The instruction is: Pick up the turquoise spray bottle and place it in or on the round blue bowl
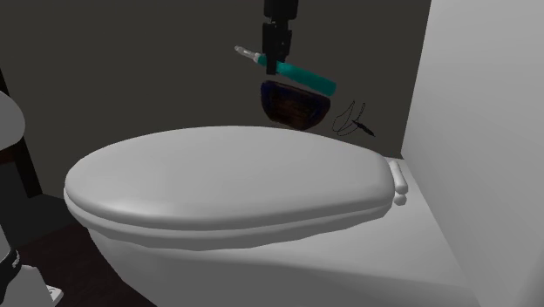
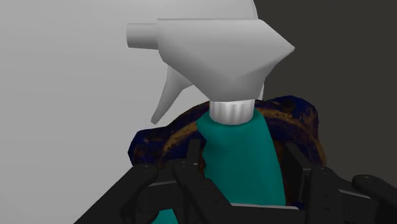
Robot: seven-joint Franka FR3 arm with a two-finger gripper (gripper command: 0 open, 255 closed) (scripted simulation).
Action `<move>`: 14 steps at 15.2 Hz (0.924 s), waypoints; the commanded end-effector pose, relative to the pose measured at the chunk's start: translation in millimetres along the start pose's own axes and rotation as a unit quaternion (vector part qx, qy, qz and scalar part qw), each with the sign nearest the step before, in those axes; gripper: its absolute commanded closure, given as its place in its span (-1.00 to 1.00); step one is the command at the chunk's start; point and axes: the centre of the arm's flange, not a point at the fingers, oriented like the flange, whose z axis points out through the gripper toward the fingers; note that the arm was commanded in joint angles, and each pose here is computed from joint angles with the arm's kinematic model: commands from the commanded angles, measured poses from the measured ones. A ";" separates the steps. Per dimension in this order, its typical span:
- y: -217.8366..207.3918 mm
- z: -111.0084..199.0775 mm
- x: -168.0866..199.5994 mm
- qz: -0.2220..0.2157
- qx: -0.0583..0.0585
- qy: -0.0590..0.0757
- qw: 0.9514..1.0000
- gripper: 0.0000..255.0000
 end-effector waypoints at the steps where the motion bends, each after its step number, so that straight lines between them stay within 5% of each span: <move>1: 0.1 0.8 0.0 0.000 0.000 0.000 1.000 1.00; 5: 0.1 0.8 0.0 0.000 0.000 0.000 1.000 1.00; 6: 0.1 0.8 0.0 0.000 0.000 0.000 1.000 -1.00; 11: 0.1 0.8 0.0 0.000 0.000 0.000 1.000 -1.00; 14: 0.1 -38.8 0.1 0.000 0.000 0.000 1.000 -1.00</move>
